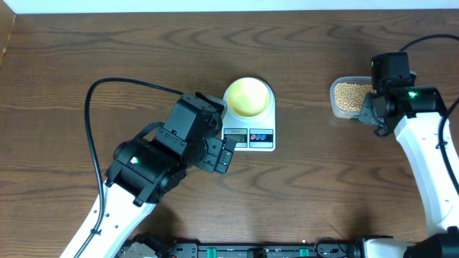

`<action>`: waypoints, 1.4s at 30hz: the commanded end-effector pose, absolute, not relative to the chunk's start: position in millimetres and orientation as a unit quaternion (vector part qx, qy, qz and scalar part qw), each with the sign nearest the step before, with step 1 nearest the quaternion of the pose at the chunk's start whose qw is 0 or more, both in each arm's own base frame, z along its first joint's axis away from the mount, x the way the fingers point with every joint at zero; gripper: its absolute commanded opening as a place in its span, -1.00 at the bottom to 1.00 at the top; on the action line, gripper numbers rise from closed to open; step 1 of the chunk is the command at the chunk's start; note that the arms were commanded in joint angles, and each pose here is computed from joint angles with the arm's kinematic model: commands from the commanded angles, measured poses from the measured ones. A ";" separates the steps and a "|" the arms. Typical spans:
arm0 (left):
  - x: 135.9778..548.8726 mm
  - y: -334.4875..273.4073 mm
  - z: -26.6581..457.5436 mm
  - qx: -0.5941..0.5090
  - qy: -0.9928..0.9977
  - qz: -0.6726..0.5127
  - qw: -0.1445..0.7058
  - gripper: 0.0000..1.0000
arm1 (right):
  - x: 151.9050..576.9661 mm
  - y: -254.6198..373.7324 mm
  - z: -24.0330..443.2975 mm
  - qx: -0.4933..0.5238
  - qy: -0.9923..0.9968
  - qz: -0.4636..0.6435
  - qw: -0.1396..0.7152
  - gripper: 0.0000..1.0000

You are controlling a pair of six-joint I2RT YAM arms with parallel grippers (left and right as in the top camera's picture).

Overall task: Scoop item into bowl and weigh 50g on scale
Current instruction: 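Lower the scoop into the soybean tub with the right gripper, then drag the scoop through the soybeans and lift it out full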

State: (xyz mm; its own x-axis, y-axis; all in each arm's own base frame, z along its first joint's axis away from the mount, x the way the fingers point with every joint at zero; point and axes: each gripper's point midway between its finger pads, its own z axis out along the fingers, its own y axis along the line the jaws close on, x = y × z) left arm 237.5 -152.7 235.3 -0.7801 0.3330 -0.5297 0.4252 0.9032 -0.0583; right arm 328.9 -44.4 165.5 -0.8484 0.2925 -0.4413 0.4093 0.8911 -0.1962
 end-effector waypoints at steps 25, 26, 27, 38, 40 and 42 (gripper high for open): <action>239.2 -154.5 241.3 0.207 0.936 -0.091 0.270 0.93 | 392.8 -33.7 103.9 0.104 0.967 -0.132 0.193 -0.98; 239.2 -154.5 241.3 0.207 0.936 -0.091 0.270 0.93 | 393.6 -30.4 100.0 0.102 0.969 -0.122 0.189 -0.98; 239.2 -154.5 241.3 0.207 0.936 -0.091 0.270 0.93 | 393.9 -27.0 96.7 0.100 0.971 -0.113 0.186 -0.98; 239.2 -154.5 241.3 0.207 0.936 -0.091 0.270 0.93 | 389.6 -15.7 90.0 0.148 0.976 0.024 0.157 -0.98; 239.2 -154.5 241.3 0.207 0.936 -0.091 0.270 0.93 | 390.3 -17.6 93.4 0.157 0.974 0.045 0.155 -0.98; 239.2 -154.5 241.3 0.207 0.936 -0.091 0.270 0.93 | 392.5 -19.9 98.4 0.163 0.972 0.064 0.157 -0.98</action>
State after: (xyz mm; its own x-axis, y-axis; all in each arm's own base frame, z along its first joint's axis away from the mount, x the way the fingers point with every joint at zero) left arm 237.5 -152.7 235.3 -0.7801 0.3330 -0.5297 0.4252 0.9032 -0.0583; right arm 386.4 -31.9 90.9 -0.9042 0.2901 -0.3133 0.2962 0.9547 0.0292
